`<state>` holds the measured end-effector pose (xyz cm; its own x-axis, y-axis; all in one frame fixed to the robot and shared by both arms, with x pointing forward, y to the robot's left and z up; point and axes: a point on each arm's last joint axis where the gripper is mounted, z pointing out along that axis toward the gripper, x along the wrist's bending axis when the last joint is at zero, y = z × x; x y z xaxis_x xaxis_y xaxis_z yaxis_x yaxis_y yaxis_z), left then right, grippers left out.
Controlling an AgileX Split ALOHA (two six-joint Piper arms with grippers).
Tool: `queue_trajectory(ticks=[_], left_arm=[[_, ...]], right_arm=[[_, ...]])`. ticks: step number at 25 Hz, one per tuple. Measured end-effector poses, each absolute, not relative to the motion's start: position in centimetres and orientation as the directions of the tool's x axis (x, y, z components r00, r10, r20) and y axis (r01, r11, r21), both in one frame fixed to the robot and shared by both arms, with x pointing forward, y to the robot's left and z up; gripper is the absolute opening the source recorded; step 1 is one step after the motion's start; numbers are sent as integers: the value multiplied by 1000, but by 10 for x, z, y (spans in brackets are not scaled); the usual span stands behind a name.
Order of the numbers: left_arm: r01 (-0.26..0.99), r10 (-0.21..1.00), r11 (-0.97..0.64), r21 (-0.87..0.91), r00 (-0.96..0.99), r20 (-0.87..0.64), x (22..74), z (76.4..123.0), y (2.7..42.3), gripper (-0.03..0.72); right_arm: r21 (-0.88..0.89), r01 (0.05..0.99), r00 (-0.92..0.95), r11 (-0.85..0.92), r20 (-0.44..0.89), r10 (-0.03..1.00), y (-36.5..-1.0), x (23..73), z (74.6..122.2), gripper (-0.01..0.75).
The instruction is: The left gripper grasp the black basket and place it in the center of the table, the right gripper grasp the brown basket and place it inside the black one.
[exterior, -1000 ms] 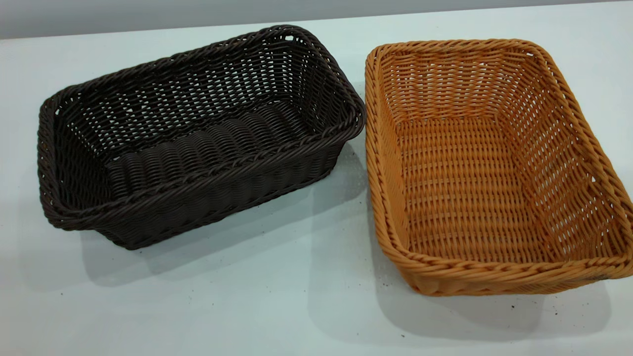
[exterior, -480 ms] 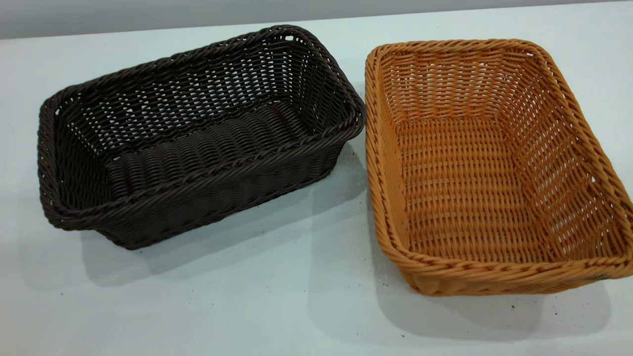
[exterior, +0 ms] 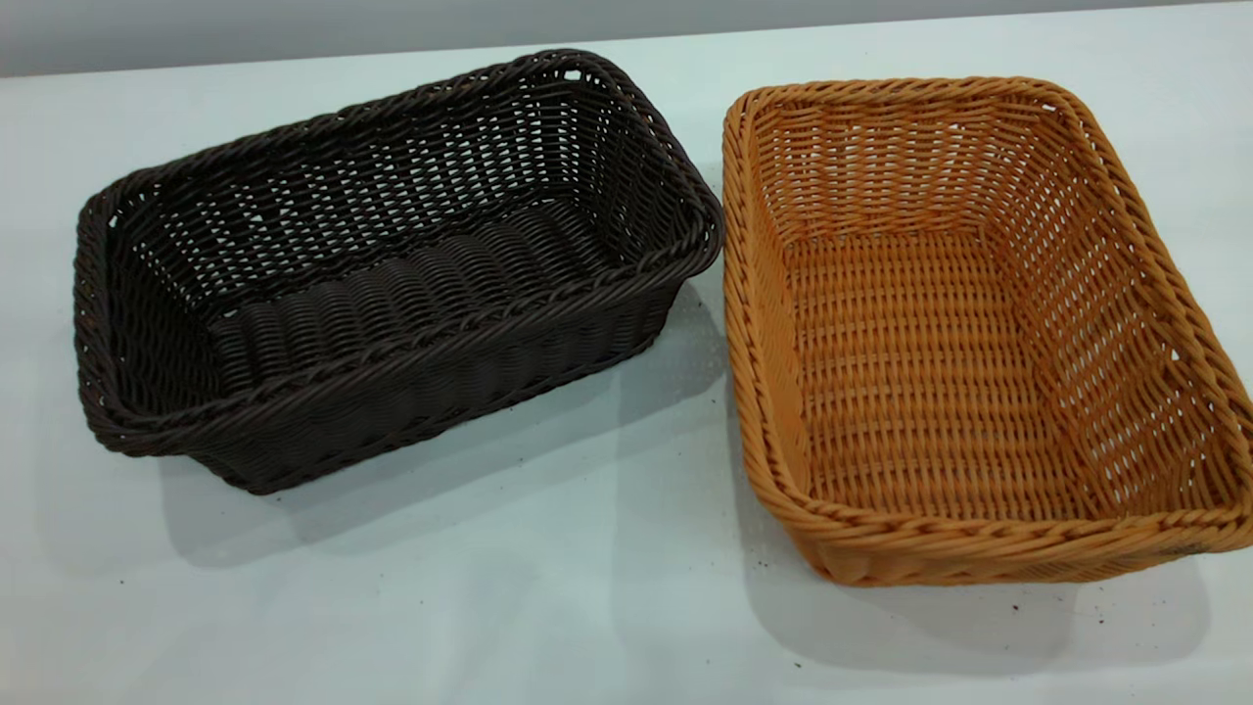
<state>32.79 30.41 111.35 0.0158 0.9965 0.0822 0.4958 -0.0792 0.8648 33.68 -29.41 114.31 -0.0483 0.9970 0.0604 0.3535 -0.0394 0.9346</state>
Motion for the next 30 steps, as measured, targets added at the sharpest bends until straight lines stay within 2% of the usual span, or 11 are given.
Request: queue_trajectory(ticks=[6,11,13,16,20,25,28,30], left_arm=[[461,997,-70,885,14,72,363,1118,304,-1],[487,999,-48,872,19,44,372,1119,303,-1],[482,999,-49,875,19,46,372,1121,303,-1],[476,998,-55,878,17,53,371,1121,304,8],[478,998,-58,876,19,56,371,1121,304,110],[454,998,-60,889,18,58,372,1123,304,317],[434,999,-40,900,11,39,374,1125,303,397],[420,999,-38,907,9,38,375,1127,303,418]], right_arm=[[918,393,-17,-58,70,997,-301,379,1136,0],[915,400,-13,-59,70,997,-302,383,1135,4],[914,402,-14,-58,69,998,-302,382,1135,29],[908,415,-14,-63,75,997,-302,382,1133,109],[907,416,-14,-64,76,997,-302,382,1133,272],[912,405,-12,-64,75,997,-302,382,1134,479],[916,395,-11,-69,80,997,-302,383,1135,547],[918,389,-11,-77,88,996,-302,383,1135,560]])
